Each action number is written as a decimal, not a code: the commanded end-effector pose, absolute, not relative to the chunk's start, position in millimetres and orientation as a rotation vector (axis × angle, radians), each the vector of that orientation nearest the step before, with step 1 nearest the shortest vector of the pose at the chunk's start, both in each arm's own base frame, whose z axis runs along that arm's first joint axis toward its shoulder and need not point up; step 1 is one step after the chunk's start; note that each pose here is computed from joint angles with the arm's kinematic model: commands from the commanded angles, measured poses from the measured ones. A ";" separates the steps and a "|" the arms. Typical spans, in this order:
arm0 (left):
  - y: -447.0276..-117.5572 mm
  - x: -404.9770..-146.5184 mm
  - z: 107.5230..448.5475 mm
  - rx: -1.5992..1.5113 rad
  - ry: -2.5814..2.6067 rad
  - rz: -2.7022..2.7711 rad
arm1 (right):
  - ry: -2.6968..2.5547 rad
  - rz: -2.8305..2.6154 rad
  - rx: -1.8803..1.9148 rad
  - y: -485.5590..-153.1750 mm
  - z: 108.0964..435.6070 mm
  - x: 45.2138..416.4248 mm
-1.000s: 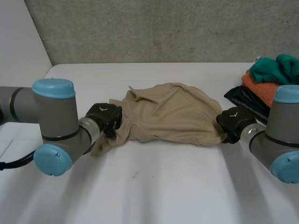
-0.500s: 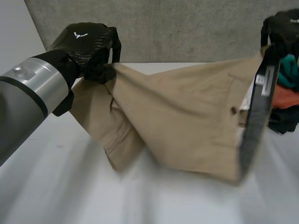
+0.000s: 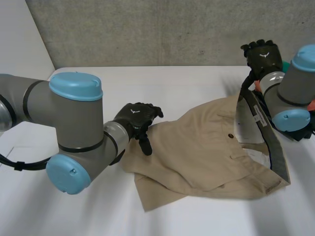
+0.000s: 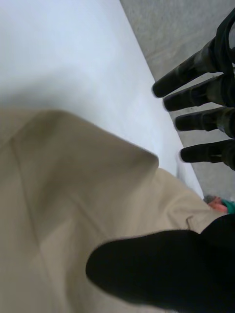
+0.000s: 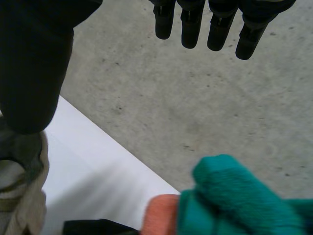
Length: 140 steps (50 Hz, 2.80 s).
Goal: Fold the laundry.
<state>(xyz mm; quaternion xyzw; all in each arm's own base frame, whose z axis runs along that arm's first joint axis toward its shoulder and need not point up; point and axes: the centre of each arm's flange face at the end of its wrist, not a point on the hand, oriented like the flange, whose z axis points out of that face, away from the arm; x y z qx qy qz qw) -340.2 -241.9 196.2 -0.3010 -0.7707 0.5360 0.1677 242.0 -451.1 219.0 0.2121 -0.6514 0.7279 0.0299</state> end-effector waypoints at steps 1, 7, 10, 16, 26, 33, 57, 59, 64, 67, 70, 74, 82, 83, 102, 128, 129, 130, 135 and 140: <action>-253.9 -311.5 231.6 -0.743 -2.206 1.691 | -2.038 2.162 0.731 -407.7 271.2 236.0; -249.7 -284.6 247.9 -0.682 -2.216 1.743 | -2.207 1.951 1.017 -333.8 287.5 234.5; -237.6 -278.0 241.2 -0.708 -2.234 1.685 | -2.304 1.777 1.153 -298.2 276.4 228.6; -210.5 -275.4 218.5 -0.792 -2.265 1.546 | -2.488 1.483 1.249 -252.0 241.5 211.2; -182.3 -281.4 177.0 -0.915 -2.354 1.335 | -2.556 1.541 1.325 -216.9 163.4 208.2; -187.4 -289.3 165.7 -0.934 -2.355 1.321 | -2.509 1.667 1.311 -212.6 141.3 213.6; -201.6 -344.4 144.9 -0.998 -2.281 1.417 | -2.425 2.113 0.966 -219.3 249.6 219.4; -201.3 -348.6 147.3 -0.997 -2.265 1.435 | -2.440 2.124 0.930 -223.2 249.7 218.7; -218.2 -359.4 160.5 -0.943 -2.193 1.560 | -2.470 2.104 0.901 -237.4 243.1 221.5; -252.1 -363.2 179.9 -0.891 -2.127 1.717 | -2.412 2.127 0.890 -256.6 243.4 225.5; -286.0 -361.5 220.3 -0.842 -2.017 1.912 | -2.253 2.215 0.871 -290.1 248.5 231.9; -320.8 -356.1 301.8 -0.728 -1.734 2.218 | -1.900 2.429 0.759 -335.8 288.2 240.4; -315.4 -348.9 433.9 -0.528 -1.137 2.555 | -1.208 2.929 0.392 -360.9 413.5 257.6; -314.3 -345.6 441.8 -0.503 -1.109 2.579 | -1.169 2.962 0.396 -361.5 420.0 261.6; -303.1 -316.4 222.4 -0.857 -1.886 2.056 | -1.967 2.262 1.051 -300.2 204.0 283.8; -158.5 -270.4 187.0 -1.489 -2.344 1.268 | -2.445 1.174 1.579 -186.8 177.7 232.7; -157.2 -270.5 186.1 -1.505 -2.345 1.257 | -2.446 1.151 1.592 -184.1 177.8 232.1; -155.5 -270.7 185.7 -1.525 -2.343 1.244 | -2.446 1.131 1.606 -181.2 178.0 231.6; -132.6 -265.6 186.4 -1.652 -2.366 1.068 | -2.454 0.922 1.731 -156.6 183.7 223.2; -123.8 -263.7 200.5 -1.690 -2.362 1.036 | -2.401 0.876 1.832 -152.9 193.9 218.8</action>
